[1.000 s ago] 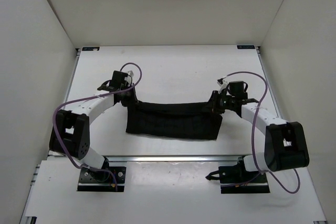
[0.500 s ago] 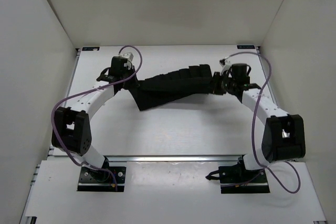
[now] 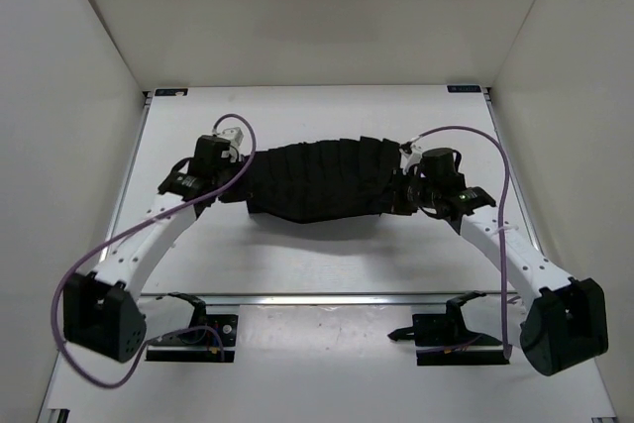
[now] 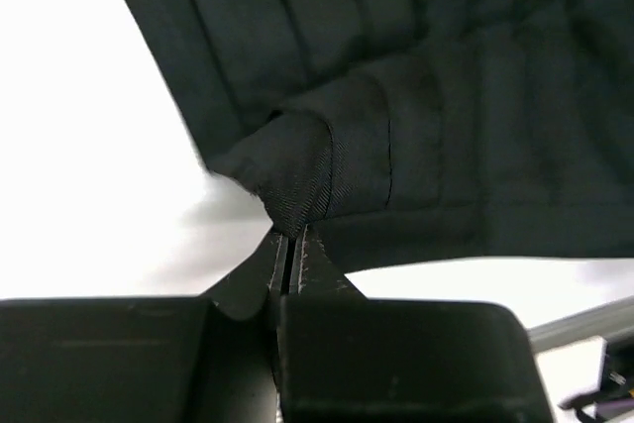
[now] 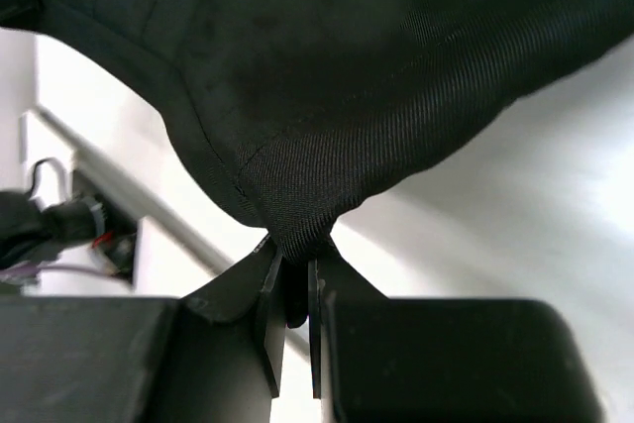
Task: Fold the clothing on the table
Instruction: Fold the skirt
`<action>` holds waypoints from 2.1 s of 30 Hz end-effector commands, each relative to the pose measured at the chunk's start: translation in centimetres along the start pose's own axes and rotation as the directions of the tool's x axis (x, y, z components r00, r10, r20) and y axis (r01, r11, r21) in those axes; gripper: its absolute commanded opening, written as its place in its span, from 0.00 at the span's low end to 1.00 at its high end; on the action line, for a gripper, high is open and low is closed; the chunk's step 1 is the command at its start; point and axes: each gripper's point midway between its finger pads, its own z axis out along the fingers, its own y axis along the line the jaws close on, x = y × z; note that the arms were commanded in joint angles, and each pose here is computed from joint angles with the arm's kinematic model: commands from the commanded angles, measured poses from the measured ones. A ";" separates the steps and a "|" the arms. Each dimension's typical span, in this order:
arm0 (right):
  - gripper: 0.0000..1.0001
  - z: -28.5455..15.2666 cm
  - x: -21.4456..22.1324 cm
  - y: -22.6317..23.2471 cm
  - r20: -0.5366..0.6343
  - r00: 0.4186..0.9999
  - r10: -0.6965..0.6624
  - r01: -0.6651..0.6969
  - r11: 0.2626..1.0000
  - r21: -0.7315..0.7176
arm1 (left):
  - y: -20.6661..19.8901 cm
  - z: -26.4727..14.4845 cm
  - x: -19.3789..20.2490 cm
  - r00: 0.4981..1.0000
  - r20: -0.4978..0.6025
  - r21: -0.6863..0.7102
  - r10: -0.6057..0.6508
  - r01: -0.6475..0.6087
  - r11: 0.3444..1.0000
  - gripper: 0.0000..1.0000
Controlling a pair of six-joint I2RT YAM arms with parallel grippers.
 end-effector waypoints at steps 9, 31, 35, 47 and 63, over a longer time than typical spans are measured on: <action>0.00 -1.2 -2.5 -1.1 0.041 0.998 0.040 -0.040 0.999 -0.004 | 1.7 -3.2 -2.3 0.995 0.087 -0.055 -0.043 0.048 0.997 0.00; 0.00 -3.0 -31.5 -0.9 0.385 0.853 -0.352 0.319 0.936 0.151 | -3.2 -3.3 -30.4 0.860 0.510 -0.026 0.010 0.004 1.000 0.00; 0.00 -3.6 -27.5 -2.5 0.378 0.857 -0.351 0.302 0.936 0.184 | -1.5 -1.3 -23.4 0.896 0.442 -0.071 0.042 -0.012 0.997 0.00; 0.00 -3.4 3.1 -2.0 0.141 0.990 0.015 -0.017 1.000 0.011 | 1.0 -3.8 3.8 0.992 0.058 -0.009 -0.110 0.110 0.994 0.00; 0.02 3.9 1.6 -7.4 -0.075 0.983 0.170 -0.168 0.985 0.031 | 2.4 8.4 0.2 0.982 -0.186 -0.072 -0.043 0.030 0.997 0.00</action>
